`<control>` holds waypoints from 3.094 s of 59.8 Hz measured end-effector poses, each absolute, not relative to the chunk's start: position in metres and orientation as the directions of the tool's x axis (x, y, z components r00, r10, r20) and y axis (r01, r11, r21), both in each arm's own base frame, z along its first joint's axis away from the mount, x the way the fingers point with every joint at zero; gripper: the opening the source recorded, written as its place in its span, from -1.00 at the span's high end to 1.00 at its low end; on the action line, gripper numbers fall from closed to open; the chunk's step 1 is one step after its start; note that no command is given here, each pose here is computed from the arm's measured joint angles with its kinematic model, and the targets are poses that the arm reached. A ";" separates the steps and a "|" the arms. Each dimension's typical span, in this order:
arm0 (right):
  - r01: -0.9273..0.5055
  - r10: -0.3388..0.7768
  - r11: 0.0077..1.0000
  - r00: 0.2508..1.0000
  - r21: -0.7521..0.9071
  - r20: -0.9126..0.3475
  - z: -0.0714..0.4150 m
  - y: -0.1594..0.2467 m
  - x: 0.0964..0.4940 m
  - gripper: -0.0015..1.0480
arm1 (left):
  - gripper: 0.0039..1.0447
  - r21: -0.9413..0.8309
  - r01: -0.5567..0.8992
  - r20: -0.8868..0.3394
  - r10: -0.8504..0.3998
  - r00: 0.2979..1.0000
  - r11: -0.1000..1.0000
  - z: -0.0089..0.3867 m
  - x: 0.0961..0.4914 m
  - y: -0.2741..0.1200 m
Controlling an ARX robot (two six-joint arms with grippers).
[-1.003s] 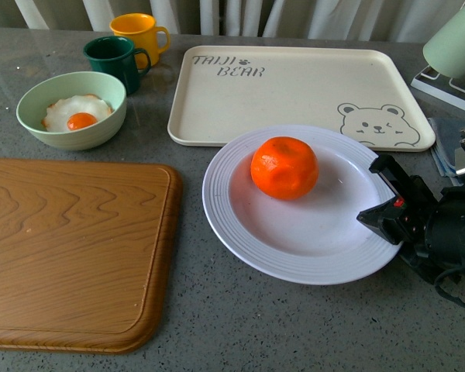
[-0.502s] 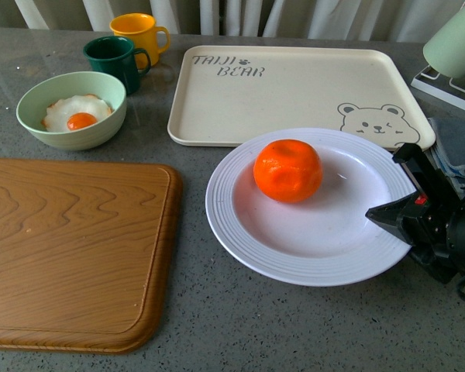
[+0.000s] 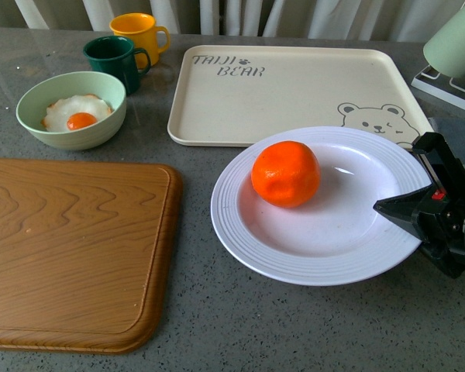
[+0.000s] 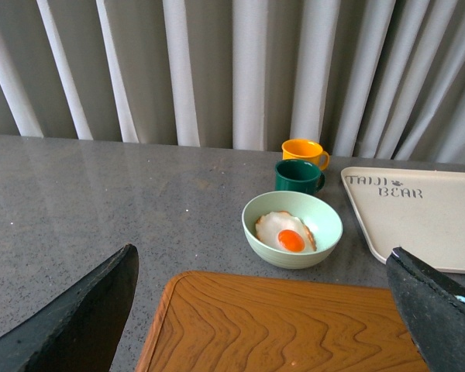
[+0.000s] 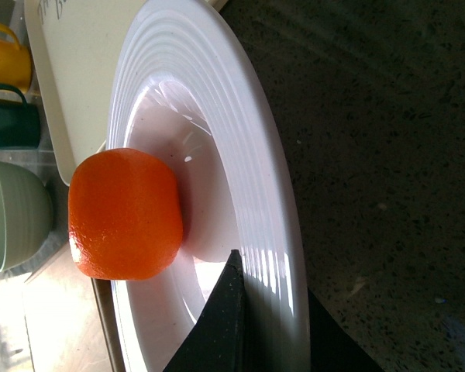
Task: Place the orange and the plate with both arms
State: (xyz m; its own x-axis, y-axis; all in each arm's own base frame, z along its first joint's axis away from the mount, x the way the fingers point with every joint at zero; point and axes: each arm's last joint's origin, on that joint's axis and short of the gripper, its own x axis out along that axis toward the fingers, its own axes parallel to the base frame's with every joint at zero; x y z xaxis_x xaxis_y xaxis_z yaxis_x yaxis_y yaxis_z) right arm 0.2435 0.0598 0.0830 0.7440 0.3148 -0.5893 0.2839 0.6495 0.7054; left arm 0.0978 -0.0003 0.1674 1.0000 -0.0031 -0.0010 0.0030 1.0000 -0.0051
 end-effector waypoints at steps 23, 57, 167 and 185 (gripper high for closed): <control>0.163 0.375 0.597 0.809 0.786 -0.453 0.116 0.058 0.250 0.93 | -0.83 -0.005 0.003 -0.001 -0.003 1.000 1.000 0.167 0.098 0.000; 0.198 0.351 0.513 0.839 0.836 -0.415 0.114 0.084 0.384 0.93 | -0.83 -0.005 0.003 -0.001 -0.003 1.000 1.000 0.167 0.098 0.000; 0.036 0.326 0.698 0.874 0.715 -0.361 0.173 0.082 0.352 -0.83 | -0.83 -0.005 0.003 -0.001 -0.003 1.000 1.000 0.167 0.098 0.000; -0.005 0.001 0.987 1.000 0.159 0.026 0.206 0.045 0.272 -0.08 | -0.83 -0.005 0.003 -0.001 -0.003 1.000 1.000 0.167 0.098 0.000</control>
